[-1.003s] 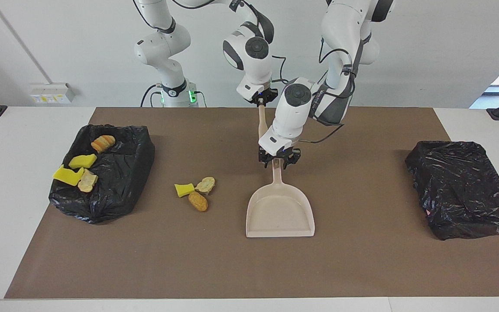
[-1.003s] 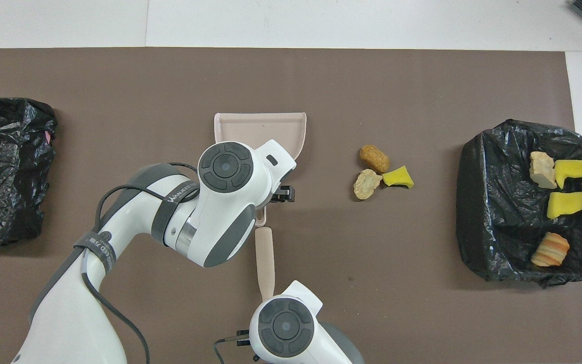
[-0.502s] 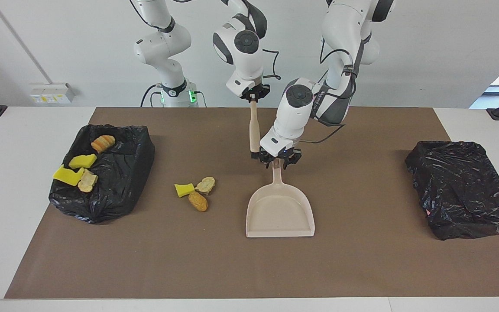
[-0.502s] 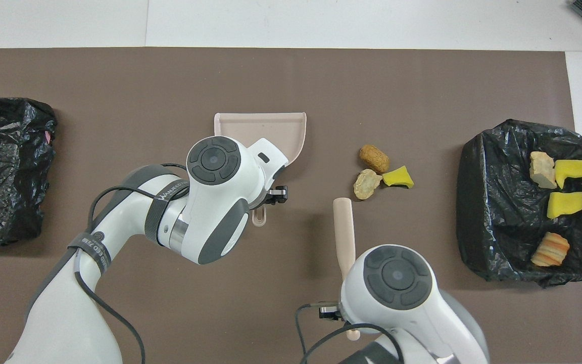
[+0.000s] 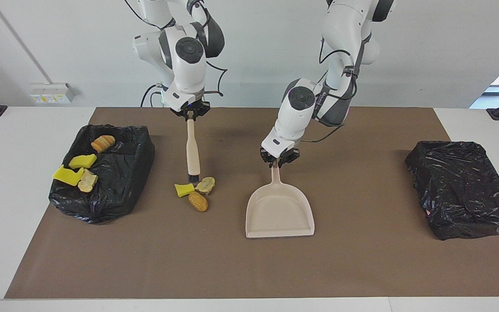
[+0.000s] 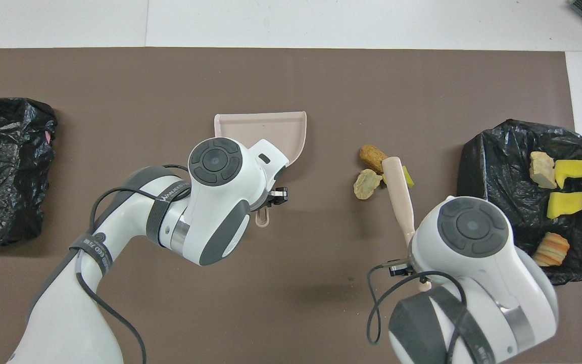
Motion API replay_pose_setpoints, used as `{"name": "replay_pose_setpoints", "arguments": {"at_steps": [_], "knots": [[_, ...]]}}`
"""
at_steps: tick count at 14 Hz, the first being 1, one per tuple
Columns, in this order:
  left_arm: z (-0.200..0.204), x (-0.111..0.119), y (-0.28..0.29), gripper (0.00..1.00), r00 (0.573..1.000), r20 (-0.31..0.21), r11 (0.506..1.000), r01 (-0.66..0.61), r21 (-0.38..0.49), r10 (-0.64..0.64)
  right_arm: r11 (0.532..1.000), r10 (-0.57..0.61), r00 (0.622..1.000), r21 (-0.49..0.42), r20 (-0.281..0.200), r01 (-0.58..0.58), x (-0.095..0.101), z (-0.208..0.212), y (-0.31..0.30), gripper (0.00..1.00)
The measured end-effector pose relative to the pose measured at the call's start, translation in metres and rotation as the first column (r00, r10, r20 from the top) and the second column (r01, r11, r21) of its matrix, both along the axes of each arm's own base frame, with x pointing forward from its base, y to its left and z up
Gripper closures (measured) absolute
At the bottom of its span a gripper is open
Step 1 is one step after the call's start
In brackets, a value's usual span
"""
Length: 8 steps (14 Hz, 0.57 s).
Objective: Sweep and dump trash in bin
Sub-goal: 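Grasp the dustpan with the left gripper while the right gripper lifts the brush, then sweep the bread and sponge pieces into the dustpan with the right gripper's brush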
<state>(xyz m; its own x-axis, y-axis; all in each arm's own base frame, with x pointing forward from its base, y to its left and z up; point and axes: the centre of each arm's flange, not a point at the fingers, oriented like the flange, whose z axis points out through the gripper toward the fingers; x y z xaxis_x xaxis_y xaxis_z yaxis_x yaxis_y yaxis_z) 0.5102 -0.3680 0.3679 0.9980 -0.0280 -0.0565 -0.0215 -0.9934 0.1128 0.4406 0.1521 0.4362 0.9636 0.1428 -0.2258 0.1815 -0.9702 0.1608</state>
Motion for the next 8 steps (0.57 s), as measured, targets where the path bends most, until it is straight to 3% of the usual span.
{"name": "replay_pose_setpoints", "arguments": {"at_steps": [2,4,8], "knots": [[-0.001,-0.001,0.002,0.69,1.000,-0.002,1.000,-0.003,0.002,0.003,0.999,0.047,0.999,-0.025,0.016,-0.046,0.023,-0.013,-0.028,0.74],[-0.004,-0.002,0.004,0.55,1.000,-0.007,1.000,-0.009,0.007,0.009,0.994,0.096,0.995,-0.061,0.020,-0.094,0.045,-0.028,-0.043,0.74],[-0.005,-0.003,0.005,0.59,1.000,-0.010,1.000,-0.013,0.009,0.013,0.990,0.125,0.992,-0.063,0.024,-0.123,0.070,-0.060,-0.045,0.74]]}}
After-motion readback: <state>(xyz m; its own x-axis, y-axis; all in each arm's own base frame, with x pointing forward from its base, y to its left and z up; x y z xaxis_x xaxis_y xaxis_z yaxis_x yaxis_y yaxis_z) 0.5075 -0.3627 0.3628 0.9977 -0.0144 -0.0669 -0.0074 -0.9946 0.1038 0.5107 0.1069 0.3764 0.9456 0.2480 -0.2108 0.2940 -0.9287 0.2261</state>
